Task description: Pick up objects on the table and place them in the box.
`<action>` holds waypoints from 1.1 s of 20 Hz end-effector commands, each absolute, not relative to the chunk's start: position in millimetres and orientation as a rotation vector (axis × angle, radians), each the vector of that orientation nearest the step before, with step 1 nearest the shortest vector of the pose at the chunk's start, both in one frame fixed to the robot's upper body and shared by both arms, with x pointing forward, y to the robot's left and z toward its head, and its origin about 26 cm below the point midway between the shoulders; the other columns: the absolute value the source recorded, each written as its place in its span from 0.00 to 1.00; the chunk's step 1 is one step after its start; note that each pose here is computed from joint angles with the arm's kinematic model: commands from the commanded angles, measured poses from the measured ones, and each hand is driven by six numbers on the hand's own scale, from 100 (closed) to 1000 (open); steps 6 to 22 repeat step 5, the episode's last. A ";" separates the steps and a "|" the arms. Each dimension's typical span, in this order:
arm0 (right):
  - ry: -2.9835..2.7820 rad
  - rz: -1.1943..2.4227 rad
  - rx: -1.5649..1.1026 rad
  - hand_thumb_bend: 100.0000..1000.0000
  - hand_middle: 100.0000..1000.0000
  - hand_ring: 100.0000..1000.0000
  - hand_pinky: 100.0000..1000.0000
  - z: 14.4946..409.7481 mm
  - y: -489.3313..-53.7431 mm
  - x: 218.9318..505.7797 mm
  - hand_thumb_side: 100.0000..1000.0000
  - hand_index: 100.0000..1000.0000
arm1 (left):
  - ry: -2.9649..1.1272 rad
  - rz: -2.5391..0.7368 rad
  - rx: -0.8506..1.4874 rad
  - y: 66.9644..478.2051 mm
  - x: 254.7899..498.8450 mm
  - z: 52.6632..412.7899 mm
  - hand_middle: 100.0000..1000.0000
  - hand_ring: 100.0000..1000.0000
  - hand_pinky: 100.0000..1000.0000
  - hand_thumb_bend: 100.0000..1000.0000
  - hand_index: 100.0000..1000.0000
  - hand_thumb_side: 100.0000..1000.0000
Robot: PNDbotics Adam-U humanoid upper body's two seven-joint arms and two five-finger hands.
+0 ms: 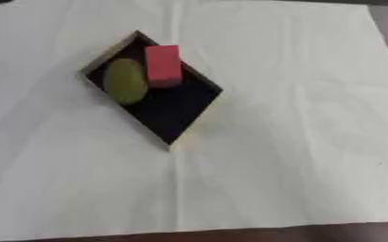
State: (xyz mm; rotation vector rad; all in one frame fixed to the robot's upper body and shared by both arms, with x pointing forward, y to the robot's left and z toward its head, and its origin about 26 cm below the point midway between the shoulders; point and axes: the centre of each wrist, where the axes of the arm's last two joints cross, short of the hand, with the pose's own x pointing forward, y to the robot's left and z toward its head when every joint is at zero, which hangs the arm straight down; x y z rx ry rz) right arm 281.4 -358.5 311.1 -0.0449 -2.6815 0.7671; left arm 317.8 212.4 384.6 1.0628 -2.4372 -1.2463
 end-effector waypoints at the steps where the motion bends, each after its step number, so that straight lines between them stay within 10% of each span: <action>1: -2.746 0.770 -0.066 0.00 0.61 1.00 1.00 322.0 -359.8 274.5 0.41 0.73 | -2.593 -1.162 1.066 222.0 295.7 392.2 0.70 0.71 0.67 0.00 0.80 0.44; 22: -2.819 0.719 -0.044 0.00 0.62 0.98 1.00 322.1 -359.4 274.8 0.38 0.73 | -2.664 -1.095 0.971 233.1 296.0 371.2 0.70 0.71 0.67 0.00 0.81 0.43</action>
